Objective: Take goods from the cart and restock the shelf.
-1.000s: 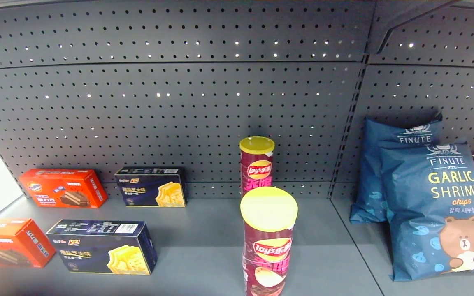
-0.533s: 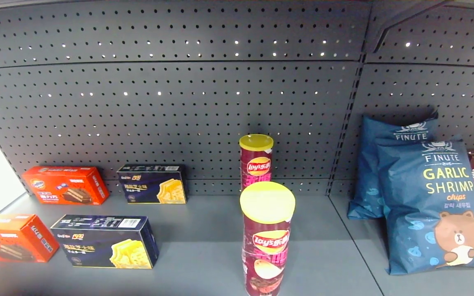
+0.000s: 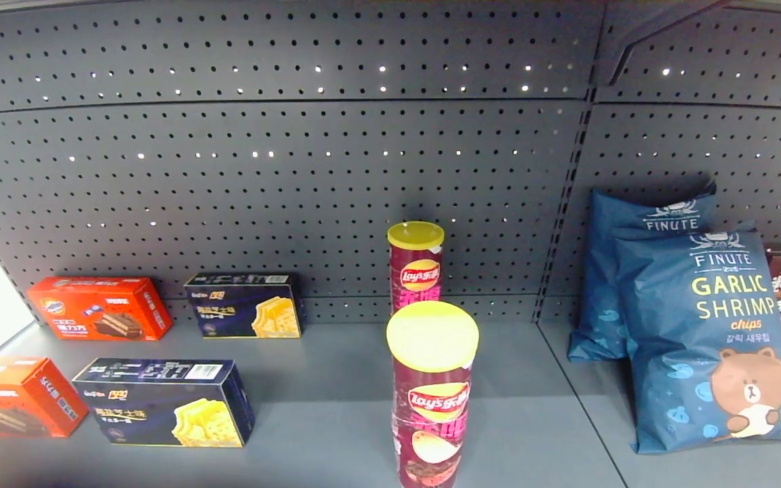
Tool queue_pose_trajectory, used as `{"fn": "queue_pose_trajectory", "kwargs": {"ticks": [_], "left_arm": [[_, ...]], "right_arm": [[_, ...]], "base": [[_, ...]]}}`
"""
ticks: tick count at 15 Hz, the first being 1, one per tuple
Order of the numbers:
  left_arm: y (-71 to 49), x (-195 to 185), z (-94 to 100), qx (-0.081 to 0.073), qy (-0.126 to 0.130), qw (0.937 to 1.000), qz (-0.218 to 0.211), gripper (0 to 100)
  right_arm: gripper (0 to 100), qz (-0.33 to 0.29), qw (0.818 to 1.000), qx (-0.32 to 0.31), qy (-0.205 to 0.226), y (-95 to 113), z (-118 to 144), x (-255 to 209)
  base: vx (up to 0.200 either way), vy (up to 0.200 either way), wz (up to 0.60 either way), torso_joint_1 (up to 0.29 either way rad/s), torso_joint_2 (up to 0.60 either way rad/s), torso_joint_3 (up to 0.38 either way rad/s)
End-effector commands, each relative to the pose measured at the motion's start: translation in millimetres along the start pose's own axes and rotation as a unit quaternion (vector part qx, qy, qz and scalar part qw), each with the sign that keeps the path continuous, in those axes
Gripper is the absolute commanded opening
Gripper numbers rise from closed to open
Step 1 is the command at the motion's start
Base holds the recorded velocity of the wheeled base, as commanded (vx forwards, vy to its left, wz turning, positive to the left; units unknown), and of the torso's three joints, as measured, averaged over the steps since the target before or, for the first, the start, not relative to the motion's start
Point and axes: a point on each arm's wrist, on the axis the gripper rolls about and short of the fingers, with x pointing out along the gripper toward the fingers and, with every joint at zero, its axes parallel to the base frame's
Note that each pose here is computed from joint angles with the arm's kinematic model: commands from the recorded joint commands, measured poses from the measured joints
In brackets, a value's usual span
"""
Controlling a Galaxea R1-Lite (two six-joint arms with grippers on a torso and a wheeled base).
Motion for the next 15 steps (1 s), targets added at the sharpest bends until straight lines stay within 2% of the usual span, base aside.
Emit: {"fn": "queue_pose_trajectory", "kwargs": {"ticks": [1,15], "left_arm": [[0.0,0.1,0.0,0.0,0.001,1.0,0.0,100],[0.1,0.1,0.0,-0.001,0.001,1.0,0.001,100]], "right_arm": [[100,0.0,1.0,0.0,0.0,0.0,0.2,0.1],[100,0.0,1.0,0.0,0.0,0.0,0.2,0.1]], "base": [[0.0,0.0,0.0,0.0,0.0,0.0],[0.0,0.0,0.0,0.0,0.0,0.0]]}}
